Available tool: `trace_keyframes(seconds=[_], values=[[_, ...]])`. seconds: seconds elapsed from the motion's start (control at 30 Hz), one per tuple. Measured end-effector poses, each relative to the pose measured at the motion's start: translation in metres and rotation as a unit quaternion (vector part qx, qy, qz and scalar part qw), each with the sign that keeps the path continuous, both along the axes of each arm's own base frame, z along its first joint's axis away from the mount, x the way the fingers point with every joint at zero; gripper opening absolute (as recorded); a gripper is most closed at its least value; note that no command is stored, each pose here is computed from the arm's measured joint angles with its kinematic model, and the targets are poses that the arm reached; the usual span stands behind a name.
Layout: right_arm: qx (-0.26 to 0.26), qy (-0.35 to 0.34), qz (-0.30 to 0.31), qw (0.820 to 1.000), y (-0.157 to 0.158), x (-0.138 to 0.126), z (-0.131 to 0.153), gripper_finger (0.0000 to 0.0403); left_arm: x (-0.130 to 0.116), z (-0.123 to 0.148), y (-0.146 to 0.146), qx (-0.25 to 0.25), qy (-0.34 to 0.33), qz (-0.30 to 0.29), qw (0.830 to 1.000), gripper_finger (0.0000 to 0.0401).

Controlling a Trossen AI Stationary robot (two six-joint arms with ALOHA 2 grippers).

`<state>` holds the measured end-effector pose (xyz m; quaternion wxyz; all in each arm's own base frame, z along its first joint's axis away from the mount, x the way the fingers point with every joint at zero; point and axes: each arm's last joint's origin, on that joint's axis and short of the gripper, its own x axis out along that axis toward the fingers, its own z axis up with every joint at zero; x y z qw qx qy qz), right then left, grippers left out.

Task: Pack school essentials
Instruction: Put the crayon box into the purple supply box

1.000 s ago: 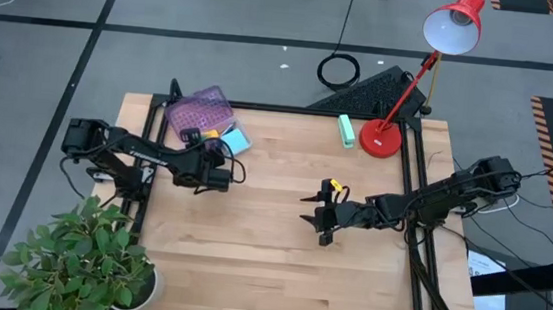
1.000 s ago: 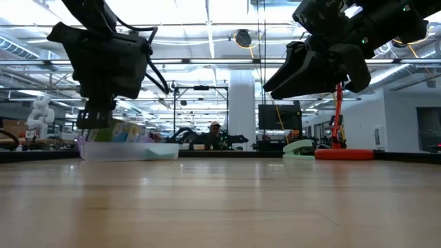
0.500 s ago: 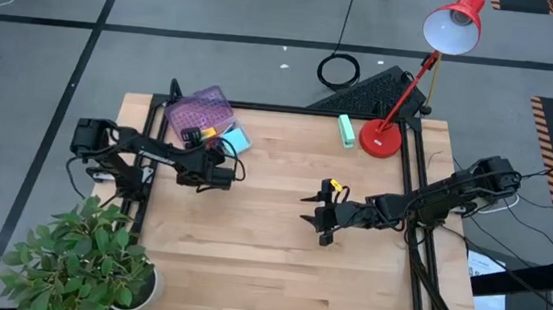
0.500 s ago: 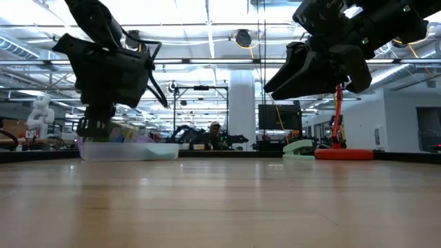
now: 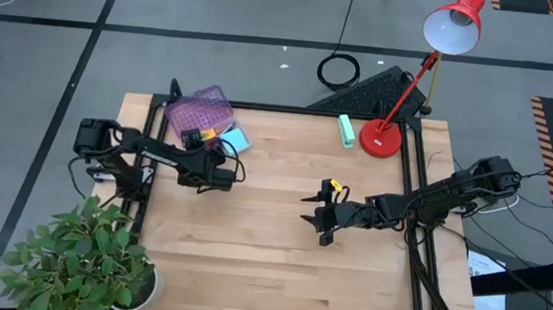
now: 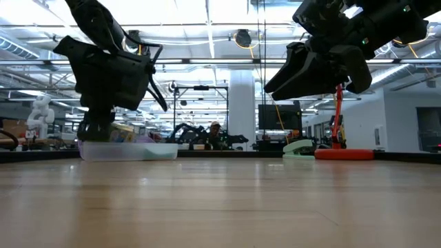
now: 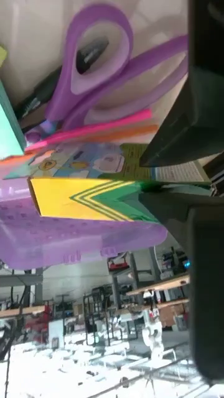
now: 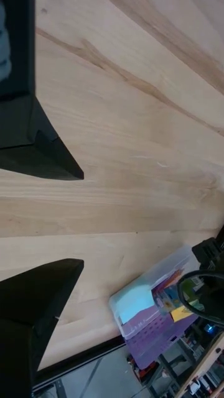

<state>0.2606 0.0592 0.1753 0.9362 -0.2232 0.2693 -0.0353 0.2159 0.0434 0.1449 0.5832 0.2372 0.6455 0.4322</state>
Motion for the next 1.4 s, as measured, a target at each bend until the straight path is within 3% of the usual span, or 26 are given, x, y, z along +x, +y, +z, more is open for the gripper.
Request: trace_keyframes(seconds=[0.33, 0.5, 0.67, 0.87, 1.07, 1.23, 1.4], values=[[0.000, 0.000, 0.000, 1.000, 0.000, 0.000, 0.000, 0.0212, 0.000, 0.006, -0.002, -0.038, -0.057, 0.027, 0.997, 0.0162], [0.000, -0.001, 0.000, 1.000, 0.000, 0.000, 0.000, 0.0212, -0.001, 0.015, -0.003, -0.056, -0.111, 0.044, 0.991, 0.0184], [0.000, -0.001, 0.000, 1.000, 0.000, 0.000, 0.000, 0.0212, -0.005, 0.033, 0.004, -0.068, -0.227, 0.118, 0.964, 0.0188], [0.001, -0.005, -0.002, 1.000, -0.001, 0.001, 0.001, 0.0212, -0.007, 0.051, 0.022, -0.083, -0.290, 0.180, 0.936, 0.0223], [0.000, -0.001, -0.002, 1.000, -0.001, 0.000, 0.000, 0.0212, -0.006, 0.053, 0.036, -0.160, -0.286, 0.197, 0.924, 0.0272], [0.000, -0.001, -0.002, 1.000, -0.001, 0.000, 0.000, 0.0212, -0.009, 0.053, 0.044, -0.151, -0.282, 0.211, 0.924, 0.0303], [0.000, -0.001, -0.002, 1.000, -0.001, 0.000, 0.000, 0.0212, -0.010, 0.053, 0.045, -0.156, -0.264, 0.191, 0.933, 0.0308]])
